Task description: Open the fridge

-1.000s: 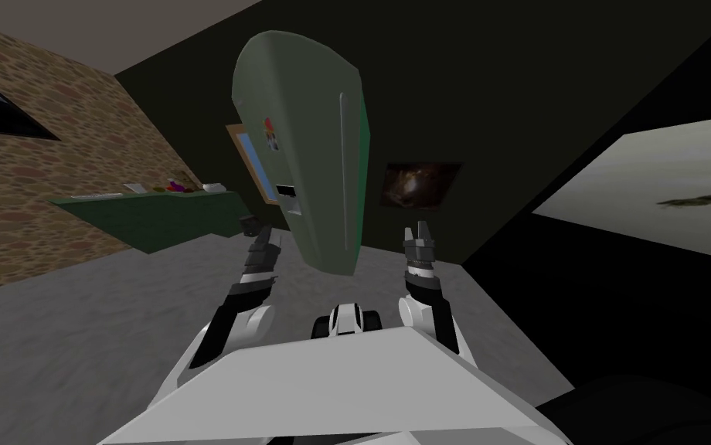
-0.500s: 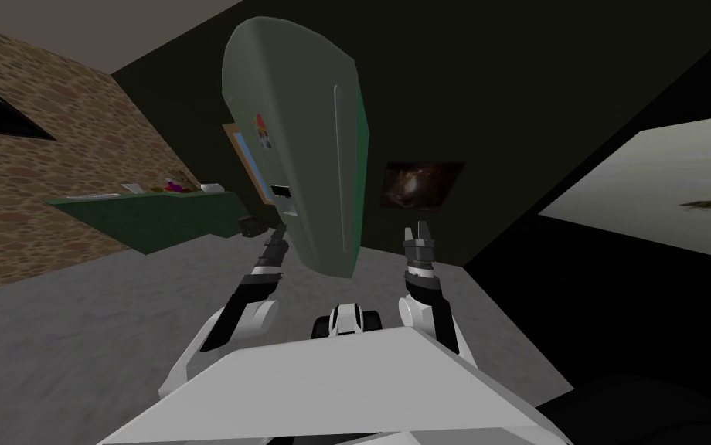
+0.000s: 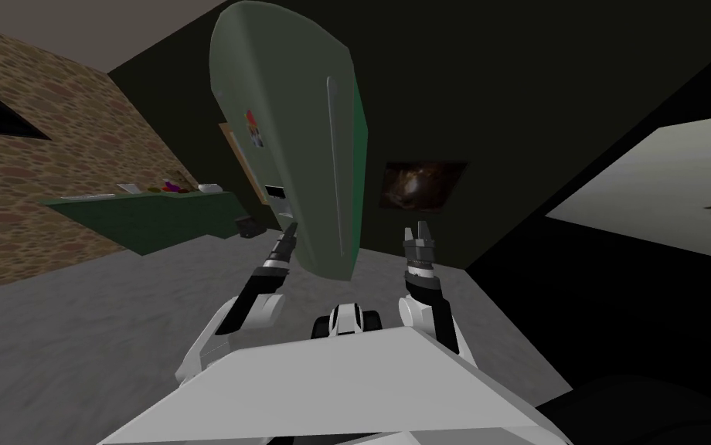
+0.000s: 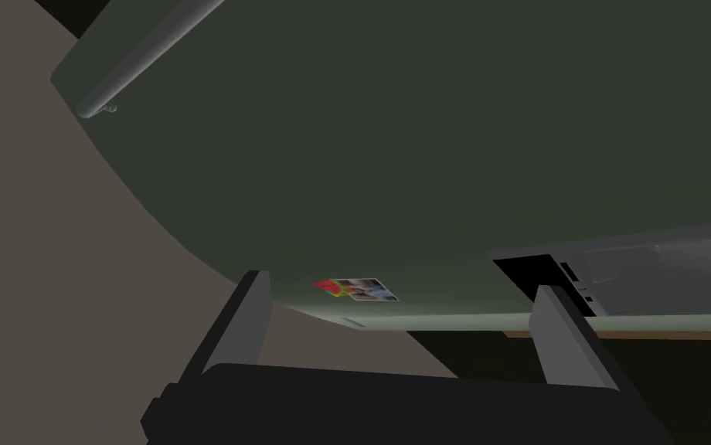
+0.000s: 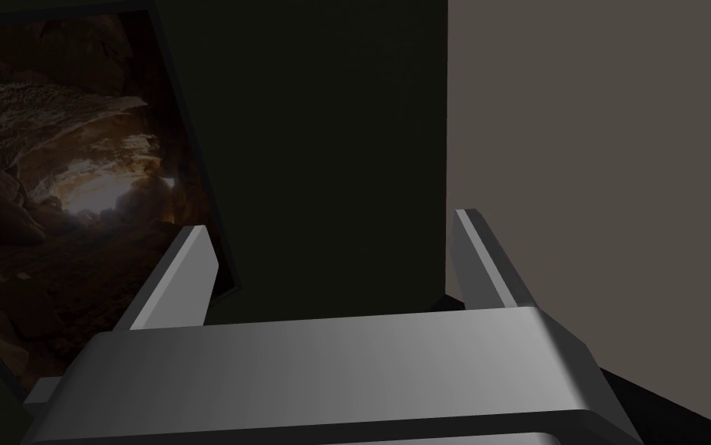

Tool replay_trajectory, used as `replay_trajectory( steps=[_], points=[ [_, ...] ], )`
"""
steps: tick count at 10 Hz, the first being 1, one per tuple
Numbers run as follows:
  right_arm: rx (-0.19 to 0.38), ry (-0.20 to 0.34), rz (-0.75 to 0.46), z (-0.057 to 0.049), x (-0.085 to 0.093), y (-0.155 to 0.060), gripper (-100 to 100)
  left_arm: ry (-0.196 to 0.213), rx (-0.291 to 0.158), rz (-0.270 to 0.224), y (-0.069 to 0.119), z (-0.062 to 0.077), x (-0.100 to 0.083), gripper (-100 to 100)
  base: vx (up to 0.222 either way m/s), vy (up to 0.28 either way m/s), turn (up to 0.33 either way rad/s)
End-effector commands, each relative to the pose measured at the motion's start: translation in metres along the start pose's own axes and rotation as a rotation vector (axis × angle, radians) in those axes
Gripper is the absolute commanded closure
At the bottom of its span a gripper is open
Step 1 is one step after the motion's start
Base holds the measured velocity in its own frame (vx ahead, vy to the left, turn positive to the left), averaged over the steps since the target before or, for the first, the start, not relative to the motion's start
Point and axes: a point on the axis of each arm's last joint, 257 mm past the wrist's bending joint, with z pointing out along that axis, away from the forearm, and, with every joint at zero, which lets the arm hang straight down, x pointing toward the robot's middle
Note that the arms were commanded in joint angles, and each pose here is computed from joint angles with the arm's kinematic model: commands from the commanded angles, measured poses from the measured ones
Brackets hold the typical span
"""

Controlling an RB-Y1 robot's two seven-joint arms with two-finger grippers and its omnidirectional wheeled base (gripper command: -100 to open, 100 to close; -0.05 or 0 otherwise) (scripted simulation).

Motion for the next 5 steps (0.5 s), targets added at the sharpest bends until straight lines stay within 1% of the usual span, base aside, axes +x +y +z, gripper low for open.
replay_trajectory(
  steps=[1,5],
  points=[
    [0.0,0.0,0.0,0.0,0.0,0.0,0,0.025,-0.03,0.025,0.0,0.007,0.012,-100,0.061,-0.041,0.009],
    [0.0,0.0,0.0,0.0,0.0,0.0,0,0.054,-0.074,0.056,0.0,0.017,0.029,-100,0.058,-0.052,0.008]
  ],
)
